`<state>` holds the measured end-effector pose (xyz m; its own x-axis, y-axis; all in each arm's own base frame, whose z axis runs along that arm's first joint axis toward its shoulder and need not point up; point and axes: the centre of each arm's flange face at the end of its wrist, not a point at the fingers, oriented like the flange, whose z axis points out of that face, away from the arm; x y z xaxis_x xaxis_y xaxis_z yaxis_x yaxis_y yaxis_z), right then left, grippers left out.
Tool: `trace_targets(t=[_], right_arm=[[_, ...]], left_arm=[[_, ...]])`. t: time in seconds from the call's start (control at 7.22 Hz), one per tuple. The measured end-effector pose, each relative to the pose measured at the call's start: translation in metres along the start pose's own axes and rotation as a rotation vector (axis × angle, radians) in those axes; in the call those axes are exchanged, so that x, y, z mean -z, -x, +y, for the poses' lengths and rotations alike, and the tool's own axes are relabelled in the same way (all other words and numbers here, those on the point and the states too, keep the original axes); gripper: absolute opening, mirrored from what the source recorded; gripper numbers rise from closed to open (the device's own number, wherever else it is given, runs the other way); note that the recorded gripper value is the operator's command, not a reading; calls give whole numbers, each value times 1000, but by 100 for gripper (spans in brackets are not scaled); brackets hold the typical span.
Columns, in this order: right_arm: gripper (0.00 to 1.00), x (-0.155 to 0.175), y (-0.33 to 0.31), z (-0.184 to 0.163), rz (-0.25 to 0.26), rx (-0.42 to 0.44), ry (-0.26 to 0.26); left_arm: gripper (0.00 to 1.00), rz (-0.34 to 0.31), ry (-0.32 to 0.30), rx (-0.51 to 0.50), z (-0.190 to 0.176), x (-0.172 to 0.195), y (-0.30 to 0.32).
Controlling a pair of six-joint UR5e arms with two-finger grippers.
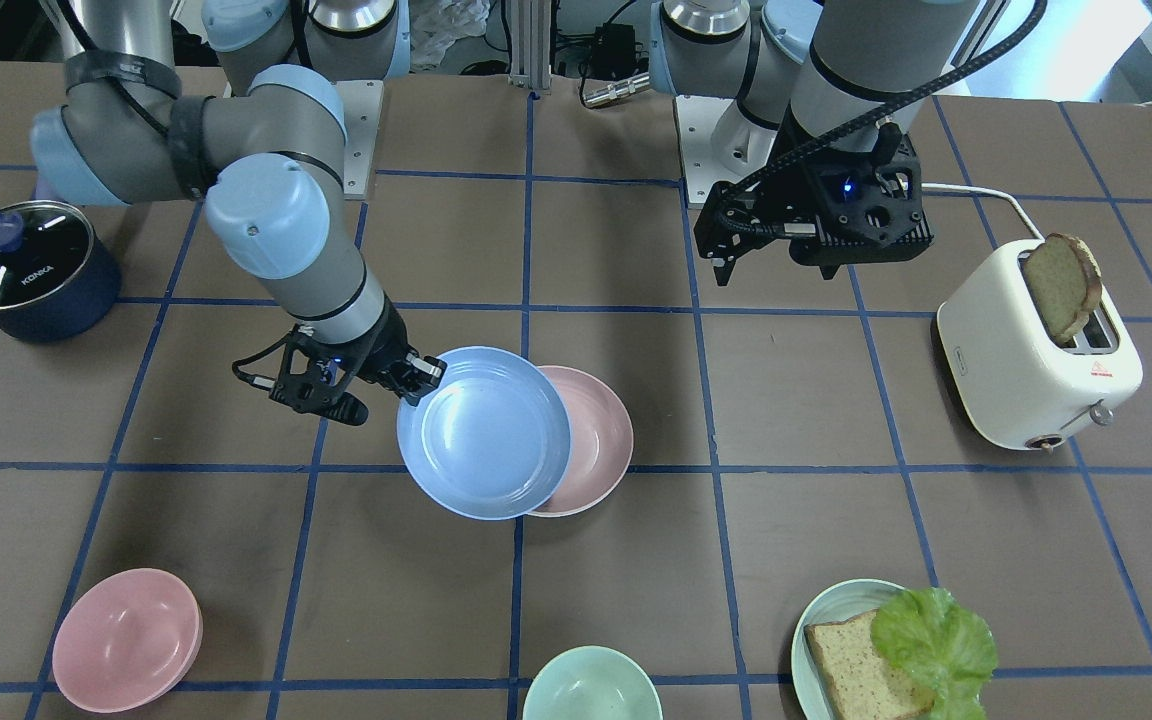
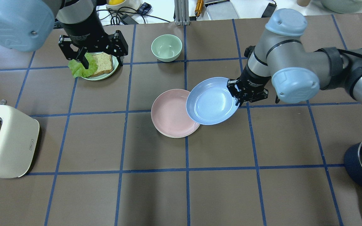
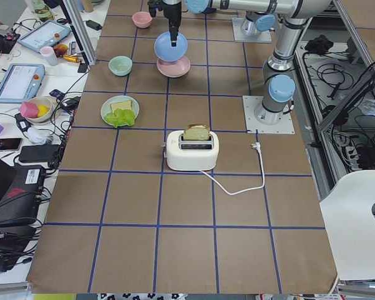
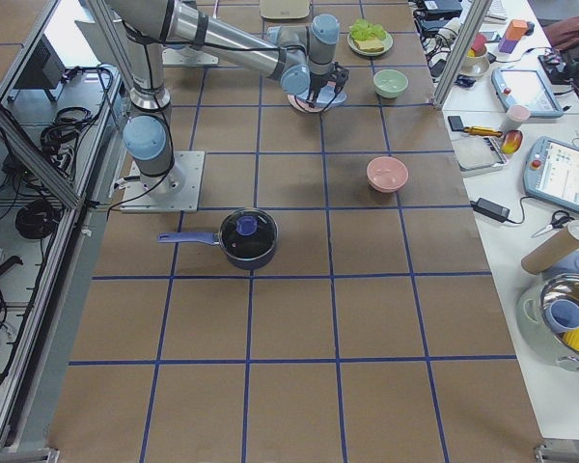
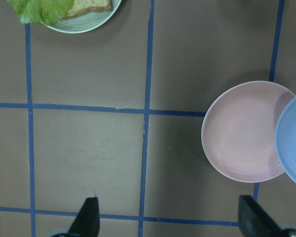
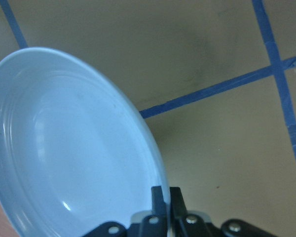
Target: Stack three plates with pink and blue
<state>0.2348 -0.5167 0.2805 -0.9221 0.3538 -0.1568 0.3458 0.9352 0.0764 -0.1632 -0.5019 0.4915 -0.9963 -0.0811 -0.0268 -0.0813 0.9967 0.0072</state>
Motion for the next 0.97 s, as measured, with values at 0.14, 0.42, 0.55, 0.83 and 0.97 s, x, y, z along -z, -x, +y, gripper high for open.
trace_targets(t=[0.14, 0.42, 0.55, 0.83, 0.97], right_arm=[[0, -10, 18, 11, -15, -5, -11], [71, -26, 34, 21, -30, -15, -9], [87, -29, 36, 20, -37, -25, -7], [100, -20, 20, 0, -13, 61, -47], [100, -4, 4, -18, 17, 107, -89]], left_arm=[[100, 3, -6, 8, 7, 2, 3], [100, 9, -31, 10, 17, 13, 6], [100, 8, -44, 3, 20, 20, 7], [100, -12, -61, 1, 28, 27, 11], [100, -18, -67, 2, 32, 31, 12]])
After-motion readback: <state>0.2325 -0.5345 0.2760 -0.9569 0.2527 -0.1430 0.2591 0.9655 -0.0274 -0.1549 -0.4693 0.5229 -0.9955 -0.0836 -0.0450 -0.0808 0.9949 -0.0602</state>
